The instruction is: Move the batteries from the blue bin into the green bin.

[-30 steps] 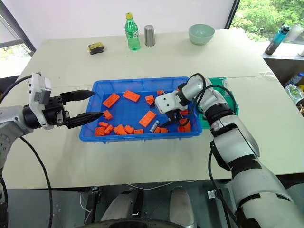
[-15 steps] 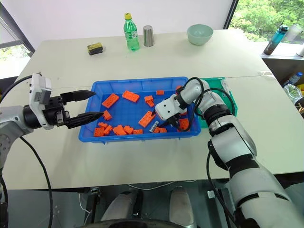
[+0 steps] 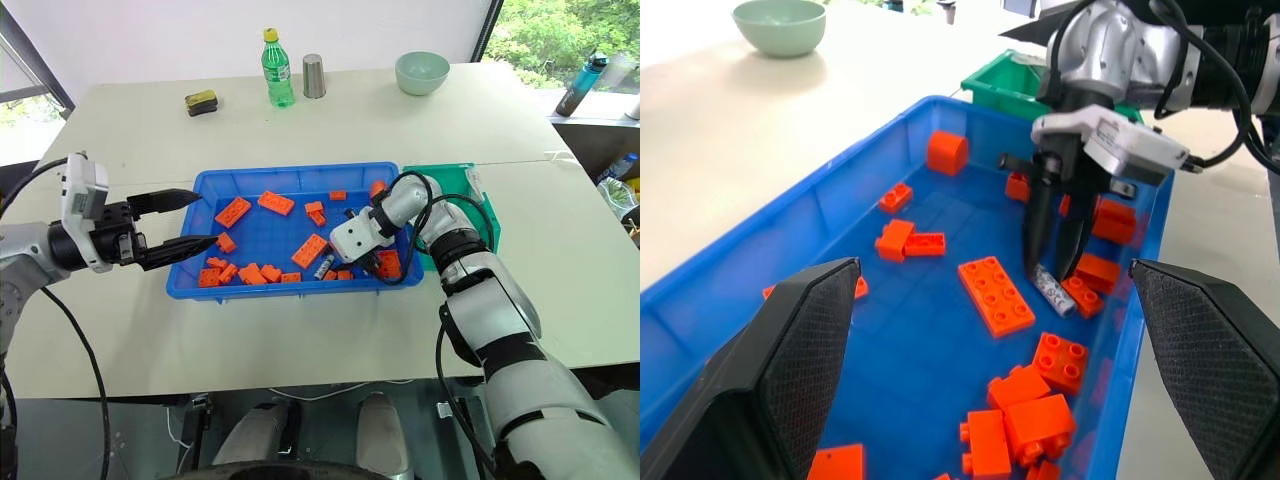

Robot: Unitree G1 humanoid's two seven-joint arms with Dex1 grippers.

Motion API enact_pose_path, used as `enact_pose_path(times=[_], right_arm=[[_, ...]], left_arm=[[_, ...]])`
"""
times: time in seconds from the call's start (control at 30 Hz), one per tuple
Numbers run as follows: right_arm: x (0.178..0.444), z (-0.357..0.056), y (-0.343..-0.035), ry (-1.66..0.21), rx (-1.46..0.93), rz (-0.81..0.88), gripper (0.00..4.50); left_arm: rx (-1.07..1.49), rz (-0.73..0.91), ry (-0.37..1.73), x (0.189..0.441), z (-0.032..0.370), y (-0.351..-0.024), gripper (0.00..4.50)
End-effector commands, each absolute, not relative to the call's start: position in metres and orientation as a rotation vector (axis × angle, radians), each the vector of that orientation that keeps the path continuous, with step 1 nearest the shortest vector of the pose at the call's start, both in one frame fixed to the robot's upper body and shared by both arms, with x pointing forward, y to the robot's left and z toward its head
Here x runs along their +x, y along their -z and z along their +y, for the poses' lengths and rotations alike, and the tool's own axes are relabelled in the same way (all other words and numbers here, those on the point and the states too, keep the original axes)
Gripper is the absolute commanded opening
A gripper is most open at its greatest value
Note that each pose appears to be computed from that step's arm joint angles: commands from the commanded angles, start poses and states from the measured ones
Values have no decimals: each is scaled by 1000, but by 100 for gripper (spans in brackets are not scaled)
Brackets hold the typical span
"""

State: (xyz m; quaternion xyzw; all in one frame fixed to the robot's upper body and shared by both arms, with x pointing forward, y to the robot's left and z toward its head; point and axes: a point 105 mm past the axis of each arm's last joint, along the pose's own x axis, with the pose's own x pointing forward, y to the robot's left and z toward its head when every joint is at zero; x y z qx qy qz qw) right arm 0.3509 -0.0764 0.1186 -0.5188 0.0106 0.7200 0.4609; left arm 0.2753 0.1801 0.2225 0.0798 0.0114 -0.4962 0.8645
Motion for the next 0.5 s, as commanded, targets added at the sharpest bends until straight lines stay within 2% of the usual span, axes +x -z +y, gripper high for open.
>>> enact_pose_path(times=[0.03, 0.17, 0.27, 0.4, 0.5], right_arm=[[347, -76, -110, -1791, -1256, 64, 2], [353, -81, -119, -1701, -1220, 47, 2], [365, -87, -142, -1527, -1143, 8, 2], [376, -106, -205, -1177, -768, -8, 2], [370, -137, -234, -941, -576, 0, 2]], left_arm=[[198, -19, 1052, 273, 178, -233, 450], [193, -19, 1064, 276, 176, -233, 450], [182, -17, 1084, 277, 172, -231, 450], [162, -5, 1100, 281, 170, -225, 450], [151, 7, 1101, 284, 173, -220, 450]])
